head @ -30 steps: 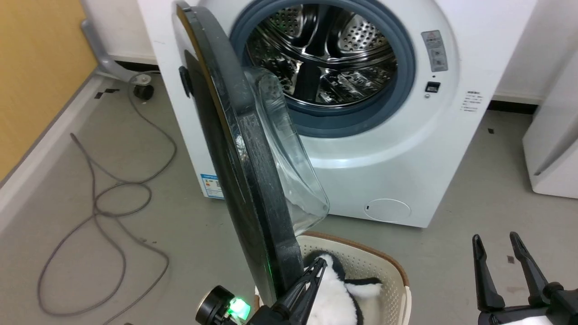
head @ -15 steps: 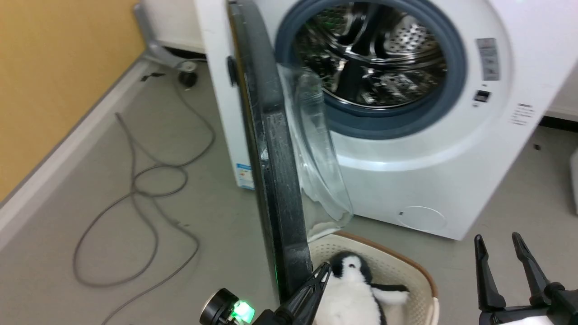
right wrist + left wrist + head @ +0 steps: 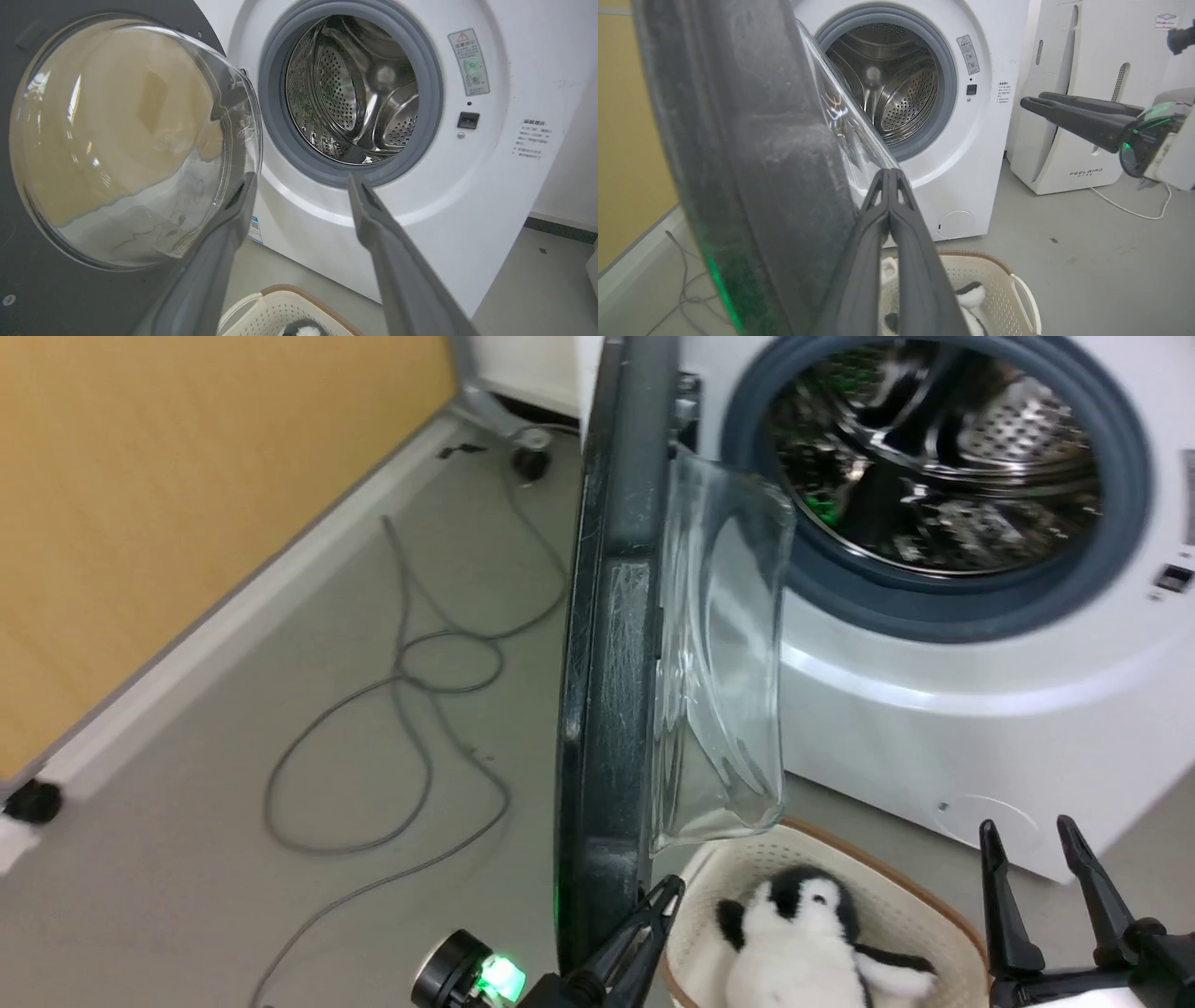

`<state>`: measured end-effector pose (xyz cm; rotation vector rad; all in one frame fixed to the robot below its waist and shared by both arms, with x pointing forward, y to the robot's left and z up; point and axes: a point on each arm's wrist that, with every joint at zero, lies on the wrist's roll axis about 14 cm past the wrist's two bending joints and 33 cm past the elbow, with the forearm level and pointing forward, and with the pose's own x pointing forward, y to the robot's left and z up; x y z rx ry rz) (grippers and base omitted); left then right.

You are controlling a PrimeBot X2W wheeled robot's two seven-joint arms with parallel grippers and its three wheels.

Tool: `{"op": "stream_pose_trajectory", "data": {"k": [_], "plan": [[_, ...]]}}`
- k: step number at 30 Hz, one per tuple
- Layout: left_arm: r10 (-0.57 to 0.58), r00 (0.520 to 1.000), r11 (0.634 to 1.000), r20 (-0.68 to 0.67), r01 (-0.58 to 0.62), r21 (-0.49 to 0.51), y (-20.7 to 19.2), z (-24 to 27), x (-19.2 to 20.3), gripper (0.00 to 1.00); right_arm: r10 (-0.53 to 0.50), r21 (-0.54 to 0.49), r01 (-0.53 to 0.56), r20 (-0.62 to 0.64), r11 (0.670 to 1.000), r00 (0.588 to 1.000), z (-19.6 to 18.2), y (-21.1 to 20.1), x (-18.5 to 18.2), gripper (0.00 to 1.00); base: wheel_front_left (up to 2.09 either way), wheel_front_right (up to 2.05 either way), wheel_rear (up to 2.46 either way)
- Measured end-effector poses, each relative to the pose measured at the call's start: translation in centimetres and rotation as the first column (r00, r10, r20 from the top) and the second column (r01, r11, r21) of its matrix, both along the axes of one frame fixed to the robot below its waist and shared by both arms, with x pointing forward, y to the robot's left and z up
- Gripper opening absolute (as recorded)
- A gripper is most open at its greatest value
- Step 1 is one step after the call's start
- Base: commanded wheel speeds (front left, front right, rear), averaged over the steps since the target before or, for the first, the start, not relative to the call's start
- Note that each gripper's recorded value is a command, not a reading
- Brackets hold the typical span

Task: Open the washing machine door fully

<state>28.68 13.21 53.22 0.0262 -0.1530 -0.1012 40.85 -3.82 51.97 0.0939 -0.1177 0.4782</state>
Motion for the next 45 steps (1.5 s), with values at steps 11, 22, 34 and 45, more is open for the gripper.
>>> {"op": "stream_pose_trajectory", "data": {"k": [11, 22, 34, 45], "plan": [[0.161, 0.987, 0.987, -0.023, -0.16, 0.021, 4.1, -0.5, -0.8, 0.0, 0.106, 0.014, -0.106, -0.011, 0.994, 0.994, -0.5, 4.1, 0.7, 1.0, 0.0, 0.0, 0.0], [0.381, 0.924, 0.921, -0.035, -0.376, 0.101, 11.1, -0.9, -2.4, 0.0, 0.144, 0.016, -0.144, -0.021, 0.989, 0.989, -1.2, 5.7, 1.2, 1.0, 0.0, 0.0, 0.0], [0.592, 0.804, 0.805, -0.057, -0.587, 0.091, 19.1, -1.0, -4.6, 0.0, 0.159, 0.005, -0.159, -0.04, 0.987, 0.987, -2.4, 6.3, 1.8, 1.0, 0.0, 0.0, 0.0], [0.696, 0.716, 0.717, -0.047, -0.692, 0.084, 24.9, -0.3, -4.4, 0.0, 0.142, -0.016, -0.144, -0.067, 0.989, 0.988, -4.1, 5.9, 2.6, 1.0, 0.0, 0.0, 0.0]]}}
